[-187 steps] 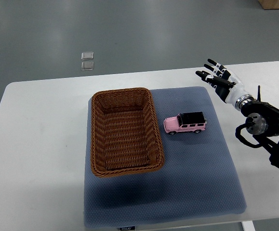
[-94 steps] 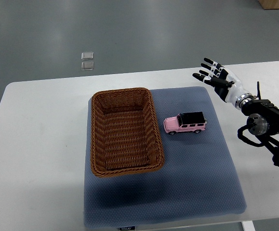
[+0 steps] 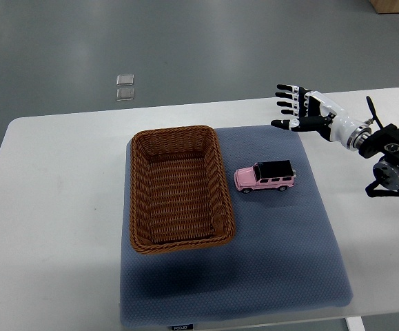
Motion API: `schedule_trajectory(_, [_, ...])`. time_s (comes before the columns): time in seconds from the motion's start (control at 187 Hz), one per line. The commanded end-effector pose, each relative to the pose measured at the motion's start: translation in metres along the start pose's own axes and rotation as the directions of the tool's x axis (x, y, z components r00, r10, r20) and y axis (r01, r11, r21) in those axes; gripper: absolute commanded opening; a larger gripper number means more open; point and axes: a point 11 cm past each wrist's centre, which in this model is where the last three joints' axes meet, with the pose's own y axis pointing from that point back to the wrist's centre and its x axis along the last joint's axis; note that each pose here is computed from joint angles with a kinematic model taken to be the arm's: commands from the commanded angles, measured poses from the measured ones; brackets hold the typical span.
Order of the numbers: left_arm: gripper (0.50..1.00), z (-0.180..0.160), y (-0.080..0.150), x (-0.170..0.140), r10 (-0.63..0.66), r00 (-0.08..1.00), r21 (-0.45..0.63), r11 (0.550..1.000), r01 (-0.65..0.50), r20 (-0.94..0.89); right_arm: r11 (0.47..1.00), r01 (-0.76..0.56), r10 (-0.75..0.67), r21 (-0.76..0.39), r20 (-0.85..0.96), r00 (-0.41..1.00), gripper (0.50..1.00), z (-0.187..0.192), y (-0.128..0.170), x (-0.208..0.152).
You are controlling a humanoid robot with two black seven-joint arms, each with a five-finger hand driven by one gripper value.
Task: Place pink car in brown basket
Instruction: 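Reach the open right hand over the pink toy SUV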
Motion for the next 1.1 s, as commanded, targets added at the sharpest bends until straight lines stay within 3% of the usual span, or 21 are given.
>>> schedule_trajectory(0.0, [1.000,0.000,0.000,0.000,0.000,1.000,0.000,1.000,0.000,0.000,0.998,0.064,-0.065,-0.011,-0.141,0.988,0.911,-0.007,0.006,0.001])
schedule_trajectory(0.165, [1.000,0.000,0.000,0.000,0.000,1.000,0.000,1.000,0.000,0.000,0.986,0.149,-0.168,-0.080,-0.371,0.913,0.911,-0.002,0.013,-0.008])
schedule_trajectory(0.374, [1.000,0.000,0.000,0.000,0.000,1.000,0.002,1.000,0.000,0.000,0.961,0.232,-0.276,-0.151,-0.535,0.798,0.909,0.011,0.019,-0.025])
schedule_trajectory(0.977, [1.000,0.000,0.000,0.000,0.000,1.000,0.002,1.000,0.000,0.000,0.934,0.291,-0.354,-0.206,-0.636,0.686,0.901,0.021,0.020,-0.045])
schedule_trajectory(1.094, [1.000,-0.001,0.000,0.000,0.000,1.000,0.003,1.000,0.000,0.000,0.940,0.267,-0.338,-0.213,-0.688,0.642,0.874,0.028,0.018,-0.049])
